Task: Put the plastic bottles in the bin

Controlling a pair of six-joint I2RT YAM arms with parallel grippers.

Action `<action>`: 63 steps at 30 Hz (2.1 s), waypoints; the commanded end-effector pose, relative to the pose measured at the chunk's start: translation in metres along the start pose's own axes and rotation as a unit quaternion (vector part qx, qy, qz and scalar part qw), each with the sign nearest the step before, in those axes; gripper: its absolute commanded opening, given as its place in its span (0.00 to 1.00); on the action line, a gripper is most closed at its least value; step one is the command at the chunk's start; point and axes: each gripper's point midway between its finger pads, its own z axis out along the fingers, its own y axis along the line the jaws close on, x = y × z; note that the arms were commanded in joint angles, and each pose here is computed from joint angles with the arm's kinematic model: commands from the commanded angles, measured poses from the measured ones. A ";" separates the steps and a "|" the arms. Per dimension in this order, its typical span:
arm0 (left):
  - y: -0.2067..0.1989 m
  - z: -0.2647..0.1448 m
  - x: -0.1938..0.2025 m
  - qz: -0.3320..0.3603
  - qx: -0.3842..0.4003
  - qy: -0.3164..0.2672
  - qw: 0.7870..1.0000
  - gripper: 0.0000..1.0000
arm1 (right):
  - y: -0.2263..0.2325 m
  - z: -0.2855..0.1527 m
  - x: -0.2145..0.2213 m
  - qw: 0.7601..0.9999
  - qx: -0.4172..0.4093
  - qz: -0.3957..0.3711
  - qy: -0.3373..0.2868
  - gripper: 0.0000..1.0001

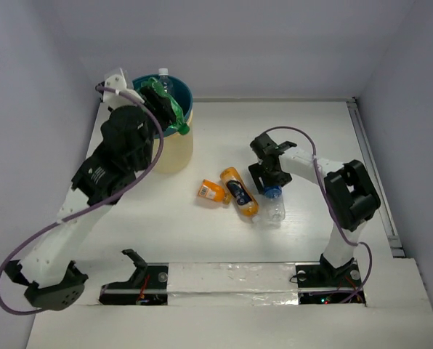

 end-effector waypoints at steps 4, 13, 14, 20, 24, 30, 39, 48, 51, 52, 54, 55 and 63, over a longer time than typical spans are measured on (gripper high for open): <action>0.019 0.055 -0.048 0.020 -0.030 -0.045 0.998 0.42 | -0.005 -0.027 -0.030 0.997 -0.008 0.015 -0.069 0.67; 0.085 0.097 -0.052 0.075 -0.170 -0.082 0.979 0.41 | -0.031 -0.104 -0.060 0.971 0.010 0.101 -0.218 0.59; 0.090 0.099 -0.055 0.078 -0.187 -0.093 0.975 0.41 | -0.033 -0.111 -0.062 0.967 0.010 0.107 -0.229 0.58; 0.109 0.121 -0.061 0.142 -0.264 -0.127 0.946 0.41 | -0.031 -0.205 -0.085 0.915 -0.076 0.139 -0.372 0.55; 0.112 0.140 -0.050 0.174 -0.277 -0.127 0.937 0.41 | -0.001 -0.281 -0.094 0.850 -0.202 0.126 -0.469 0.56; 0.121 0.168 -0.016 0.201 -0.291 -0.096 0.930 0.74 | 0.026 -0.376 -0.113 0.759 -0.312 0.114 -0.561 0.57; 0.086 0.159 -0.034 0.127 -0.200 -0.063 0.969 0.99 | 0.069 -0.451 -0.166 0.690 -0.377 0.108 -0.609 0.57; 0.051 0.063 -0.030 0.016 -0.014 -0.034 0.999 0.73 | 0.121 -0.453 -0.251 0.657 -0.385 0.127 -0.635 0.58; 0.055 0.028 -0.016 -0.010 0.023 -0.022 0.999 0.59 | 0.132 -0.456 -0.283 0.642 -0.382 0.147 -0.649 0.59; 0.057 0.009 -0.021 -0.025 0.036 -0.032 0.999 0.56 | 0.129 -0.457 -0.293 0.633 -0.373 0.163 -0.658 0.59; 0.070 0.001 0.006 -0.028 0.030 -0.003 0.999 0.45 | 0.139 -0.452 -0.315 0.626 -0.367 0.179 -0.665 0.59; 0.074 -0.013 0.005 -0.035 0.037 -0.011 0.999 0.44 | 0.146 -0.448 -0.322 0.630 -0.363 0.182 -0.663 0.60; 0.110 -0.042 0.079 -0.068 0.030 0.058 0.996 0.41 | 0.196 -0.412 -0.362 0.643 -0.317 0.156 -0.680 0.62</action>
